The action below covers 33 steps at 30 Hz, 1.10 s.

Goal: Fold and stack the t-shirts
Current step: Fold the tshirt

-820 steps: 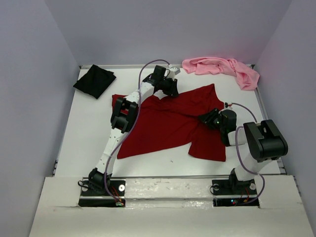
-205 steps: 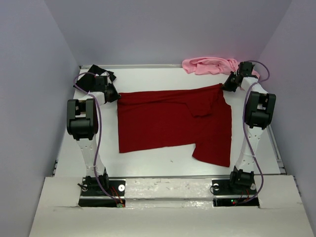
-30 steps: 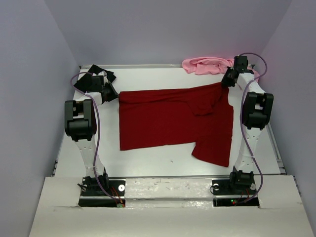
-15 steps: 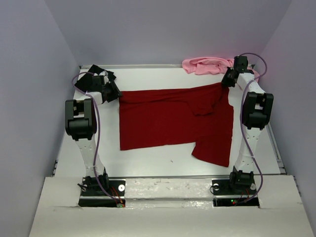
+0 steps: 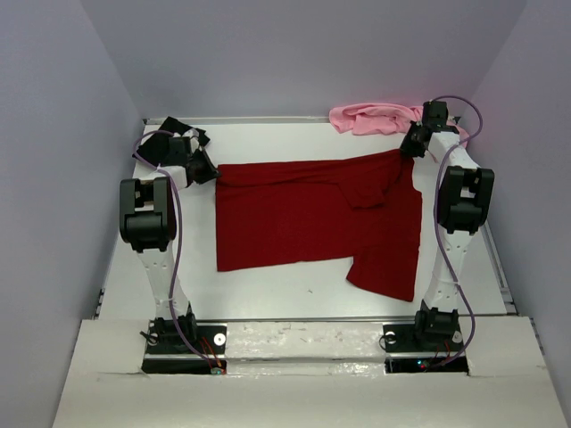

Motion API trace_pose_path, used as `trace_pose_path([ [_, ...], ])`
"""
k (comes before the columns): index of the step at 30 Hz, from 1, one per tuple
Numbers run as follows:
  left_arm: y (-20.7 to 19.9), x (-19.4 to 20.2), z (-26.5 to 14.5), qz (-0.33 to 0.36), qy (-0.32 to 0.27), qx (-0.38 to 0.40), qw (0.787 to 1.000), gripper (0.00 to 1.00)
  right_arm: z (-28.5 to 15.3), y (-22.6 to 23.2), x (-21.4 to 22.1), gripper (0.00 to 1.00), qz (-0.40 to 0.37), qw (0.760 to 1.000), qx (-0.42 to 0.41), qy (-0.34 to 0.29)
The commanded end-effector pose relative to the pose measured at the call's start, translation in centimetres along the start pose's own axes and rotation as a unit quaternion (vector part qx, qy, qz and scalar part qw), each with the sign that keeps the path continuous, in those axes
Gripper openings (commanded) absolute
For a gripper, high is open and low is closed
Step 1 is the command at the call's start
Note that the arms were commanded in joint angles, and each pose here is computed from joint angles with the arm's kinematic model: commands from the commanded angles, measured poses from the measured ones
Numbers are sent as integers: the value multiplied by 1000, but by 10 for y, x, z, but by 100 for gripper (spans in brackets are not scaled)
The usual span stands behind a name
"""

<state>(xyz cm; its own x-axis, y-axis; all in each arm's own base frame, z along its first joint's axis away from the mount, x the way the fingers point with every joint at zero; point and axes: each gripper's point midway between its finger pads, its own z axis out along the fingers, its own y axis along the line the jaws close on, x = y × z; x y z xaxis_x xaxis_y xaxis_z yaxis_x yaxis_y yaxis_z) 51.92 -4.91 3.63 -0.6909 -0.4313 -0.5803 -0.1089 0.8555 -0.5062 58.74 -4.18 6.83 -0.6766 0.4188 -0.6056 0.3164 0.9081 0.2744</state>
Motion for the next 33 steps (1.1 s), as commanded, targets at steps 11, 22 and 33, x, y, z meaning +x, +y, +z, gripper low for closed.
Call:
trace_pose_path([
  [11, 12, -31, -16, 8, -49, -69, 996, 0, 5, -18, -19, 0, -23, 998, 52, -33],
  [22, 22, -38, -22, 2, -66, -97, 993, 0, -2, -45, -30, 0, -40, 989, 127, -60],
  [33, 26, -43, -27, 1, -77, -115, 990, 0, -9, -46, -38, 0, -38, 987, 134, -81],
])
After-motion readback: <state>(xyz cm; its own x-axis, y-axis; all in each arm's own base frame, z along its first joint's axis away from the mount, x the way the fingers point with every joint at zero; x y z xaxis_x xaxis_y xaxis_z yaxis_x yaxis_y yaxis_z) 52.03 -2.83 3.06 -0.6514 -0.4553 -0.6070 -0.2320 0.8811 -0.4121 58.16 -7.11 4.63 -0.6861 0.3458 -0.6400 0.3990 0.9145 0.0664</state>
